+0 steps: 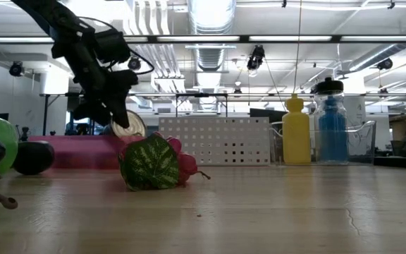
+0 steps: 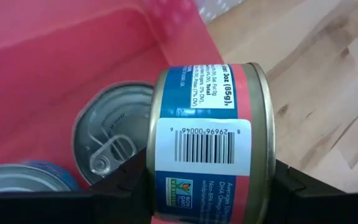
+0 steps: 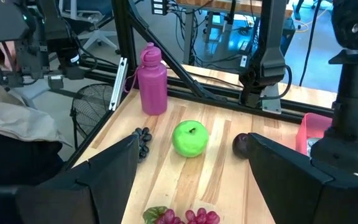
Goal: Pick & Place Food Item
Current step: Put the blue pink tuna can into the pink bin
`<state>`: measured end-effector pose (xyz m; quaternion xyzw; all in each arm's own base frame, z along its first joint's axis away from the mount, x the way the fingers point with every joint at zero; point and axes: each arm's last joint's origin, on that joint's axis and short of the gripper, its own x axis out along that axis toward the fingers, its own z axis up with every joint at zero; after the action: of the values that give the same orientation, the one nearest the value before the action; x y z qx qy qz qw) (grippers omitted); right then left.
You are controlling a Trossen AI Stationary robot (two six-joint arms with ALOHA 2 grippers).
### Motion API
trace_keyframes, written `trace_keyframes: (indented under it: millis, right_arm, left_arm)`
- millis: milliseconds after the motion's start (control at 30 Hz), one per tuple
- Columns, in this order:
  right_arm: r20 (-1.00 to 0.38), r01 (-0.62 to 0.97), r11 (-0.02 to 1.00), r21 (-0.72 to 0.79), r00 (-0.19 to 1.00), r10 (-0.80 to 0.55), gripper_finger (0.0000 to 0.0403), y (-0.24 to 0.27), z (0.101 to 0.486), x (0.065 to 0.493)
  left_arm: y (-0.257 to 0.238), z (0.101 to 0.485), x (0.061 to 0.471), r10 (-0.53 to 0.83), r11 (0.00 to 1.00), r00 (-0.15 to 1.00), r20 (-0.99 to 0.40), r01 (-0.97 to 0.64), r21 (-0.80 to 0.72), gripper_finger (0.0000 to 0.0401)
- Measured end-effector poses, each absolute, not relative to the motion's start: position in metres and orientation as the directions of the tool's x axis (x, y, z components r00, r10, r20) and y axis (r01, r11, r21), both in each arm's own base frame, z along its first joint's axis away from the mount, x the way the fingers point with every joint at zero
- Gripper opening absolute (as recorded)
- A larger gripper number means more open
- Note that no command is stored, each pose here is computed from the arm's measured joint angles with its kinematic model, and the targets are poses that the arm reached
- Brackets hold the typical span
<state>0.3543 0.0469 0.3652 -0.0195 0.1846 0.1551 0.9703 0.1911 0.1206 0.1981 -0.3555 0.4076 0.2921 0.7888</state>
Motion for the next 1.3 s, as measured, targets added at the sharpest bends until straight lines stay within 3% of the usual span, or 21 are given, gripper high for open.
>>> trace_keyframes:
  millis: [600, 1300]
  right_arm:
    - [-0.363, -0.308, 0.951, 0.021, 0.884, 0.294, 0.0322, 0.0469, 0.3654, 0.3544]
    - [-0.364, -0.307, 0.951, 0.021, 0.884, 0.293, 0.0295, 0.0467, 0.3653, 0.3544]
  left_arm:
    - [0.1203, 0.1922, 0.1889, 0.171, 0.571, 0.500, -0.849, -0.753, -0.328, 0.0236]
    - [0.1216, 0.1973, 0.1863, 0.231, 0.579, 0.431, -0.873, -0.782, -0.233, 0.0216]
